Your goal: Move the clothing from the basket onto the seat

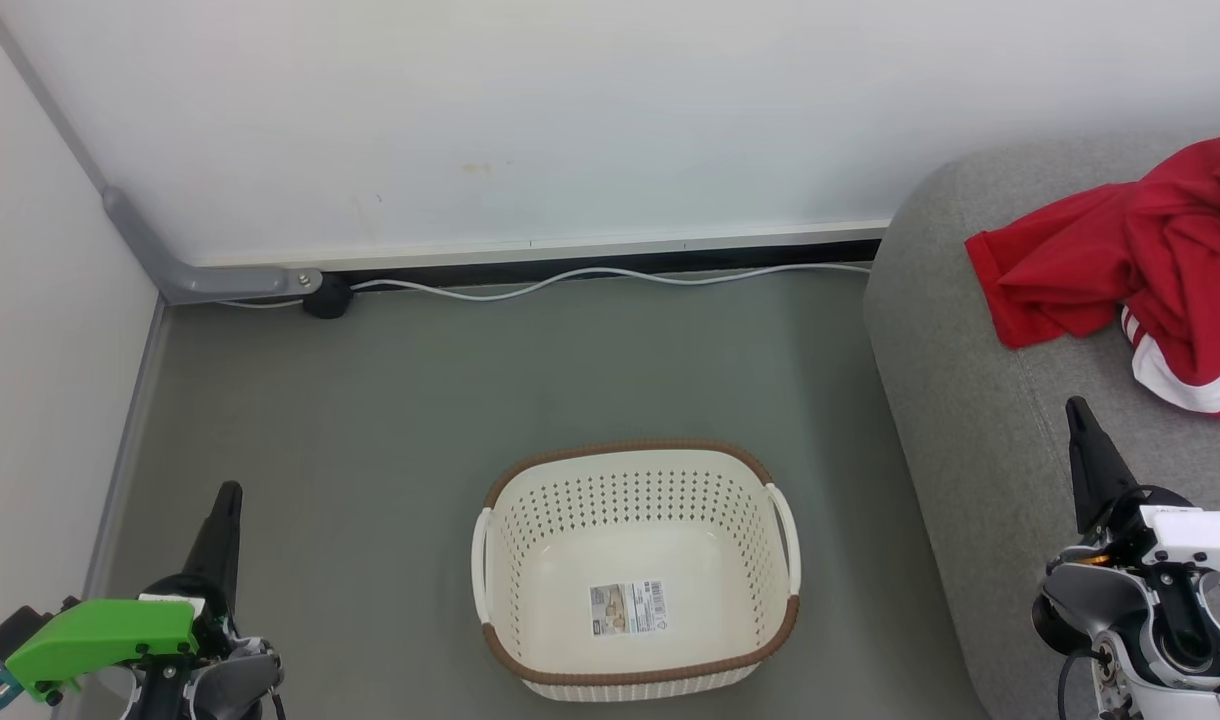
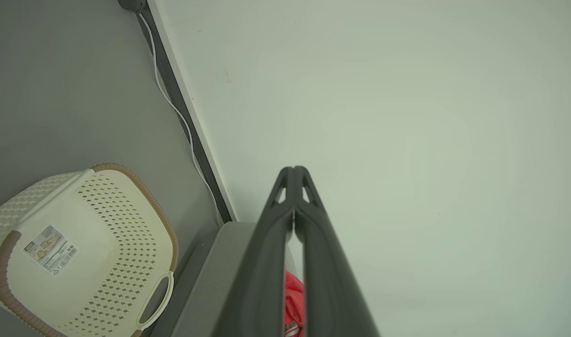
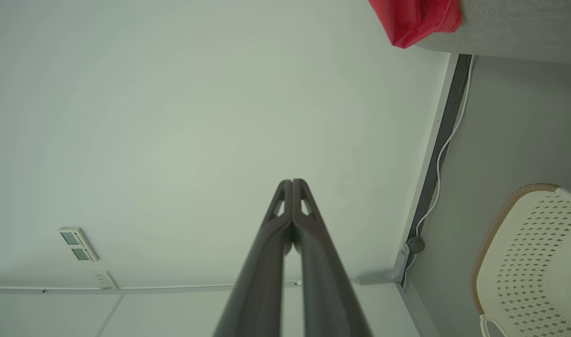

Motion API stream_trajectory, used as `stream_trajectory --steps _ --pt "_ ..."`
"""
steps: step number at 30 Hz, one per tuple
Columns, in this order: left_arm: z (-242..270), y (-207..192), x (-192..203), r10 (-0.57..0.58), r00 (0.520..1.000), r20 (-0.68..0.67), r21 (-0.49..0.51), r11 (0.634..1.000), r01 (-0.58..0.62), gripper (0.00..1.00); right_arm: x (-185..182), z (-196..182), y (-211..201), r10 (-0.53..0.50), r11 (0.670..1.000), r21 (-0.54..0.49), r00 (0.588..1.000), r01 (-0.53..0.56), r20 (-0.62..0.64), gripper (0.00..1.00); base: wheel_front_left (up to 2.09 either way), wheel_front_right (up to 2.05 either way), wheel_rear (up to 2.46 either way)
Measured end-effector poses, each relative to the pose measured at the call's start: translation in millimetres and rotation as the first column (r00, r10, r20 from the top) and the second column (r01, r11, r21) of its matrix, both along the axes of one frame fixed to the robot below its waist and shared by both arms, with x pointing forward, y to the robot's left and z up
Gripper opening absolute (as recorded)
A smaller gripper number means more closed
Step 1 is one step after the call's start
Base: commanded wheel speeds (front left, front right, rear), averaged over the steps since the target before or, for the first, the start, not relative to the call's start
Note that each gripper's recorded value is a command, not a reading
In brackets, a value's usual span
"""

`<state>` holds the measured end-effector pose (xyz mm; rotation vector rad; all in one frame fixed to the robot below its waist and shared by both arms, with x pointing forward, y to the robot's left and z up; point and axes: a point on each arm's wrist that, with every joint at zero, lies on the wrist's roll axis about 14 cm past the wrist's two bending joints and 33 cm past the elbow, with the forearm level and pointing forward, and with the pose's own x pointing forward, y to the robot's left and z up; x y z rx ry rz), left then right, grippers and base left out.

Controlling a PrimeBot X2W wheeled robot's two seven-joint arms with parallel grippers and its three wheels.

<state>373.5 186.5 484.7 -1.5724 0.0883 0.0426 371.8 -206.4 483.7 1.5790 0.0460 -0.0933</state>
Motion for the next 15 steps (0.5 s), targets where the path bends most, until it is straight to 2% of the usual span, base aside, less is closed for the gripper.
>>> stream_trajectory --steps 15 --pt "0.1 0.0 0.0 0.000 1.000 0.001 0.000 1.000 0.000 0.00 0.0 0.0 -0.1 0.000 1.000 0.000 1.000 0.000 0.000 0.00 0.00 0.00 0.00"
